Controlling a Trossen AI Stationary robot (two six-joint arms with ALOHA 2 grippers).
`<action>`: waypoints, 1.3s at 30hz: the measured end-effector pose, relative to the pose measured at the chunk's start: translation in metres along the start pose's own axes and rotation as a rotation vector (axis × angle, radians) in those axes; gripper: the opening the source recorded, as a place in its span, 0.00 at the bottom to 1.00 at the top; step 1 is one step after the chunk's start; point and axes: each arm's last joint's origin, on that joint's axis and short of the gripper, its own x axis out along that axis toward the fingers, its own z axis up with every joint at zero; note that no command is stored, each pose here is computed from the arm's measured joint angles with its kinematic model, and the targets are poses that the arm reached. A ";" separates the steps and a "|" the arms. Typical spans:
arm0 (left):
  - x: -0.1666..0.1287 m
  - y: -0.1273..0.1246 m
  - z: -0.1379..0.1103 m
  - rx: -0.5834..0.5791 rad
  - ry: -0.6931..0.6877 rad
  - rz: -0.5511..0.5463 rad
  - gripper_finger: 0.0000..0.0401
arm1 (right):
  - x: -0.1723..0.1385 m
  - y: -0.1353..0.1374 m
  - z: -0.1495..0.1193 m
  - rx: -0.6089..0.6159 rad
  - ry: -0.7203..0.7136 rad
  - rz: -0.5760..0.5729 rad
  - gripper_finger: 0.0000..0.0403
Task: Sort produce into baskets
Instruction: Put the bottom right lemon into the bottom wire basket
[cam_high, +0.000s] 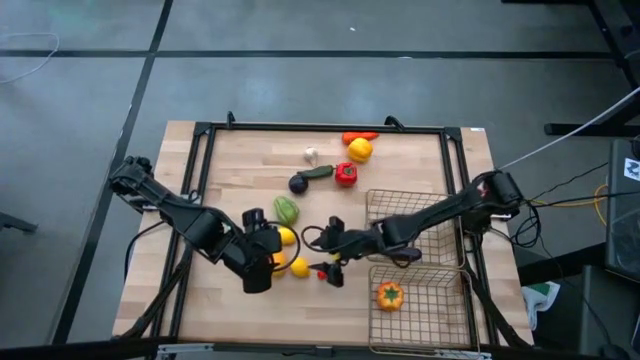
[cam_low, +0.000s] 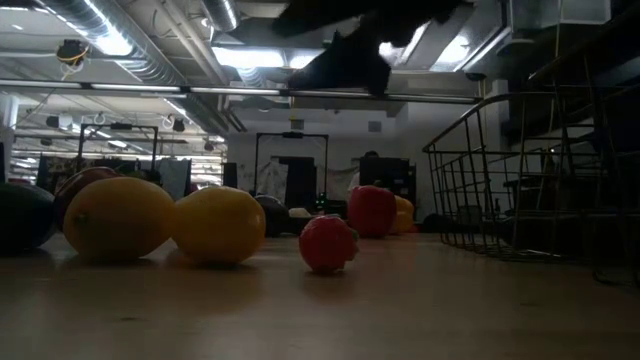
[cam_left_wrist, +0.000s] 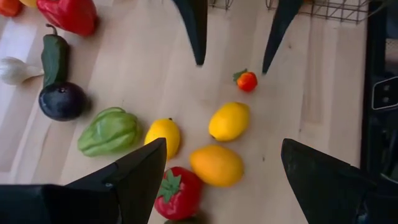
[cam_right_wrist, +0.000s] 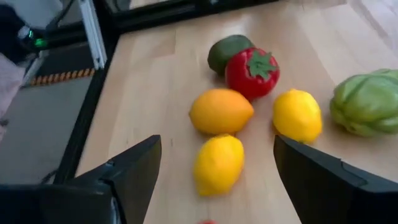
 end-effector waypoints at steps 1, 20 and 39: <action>0.000 -0.001 -0.001 -0.001 -0.001 -0.003 0.78 | 0.005 0.001 -0.004 0.011 0.001 -0.001 0.77; -0.005 -0.002 -0.004 0.003 -0.001 -0.005 0.78 | 0.048 -0.008 -0.039 0.029 0.042 -0.054 0.77; -0.043 0.025 -0.008 -0.049 -0.079 -0.033 0.78 | 0.075 -0.003 0.005 0.036 0.336 -0.012 0.77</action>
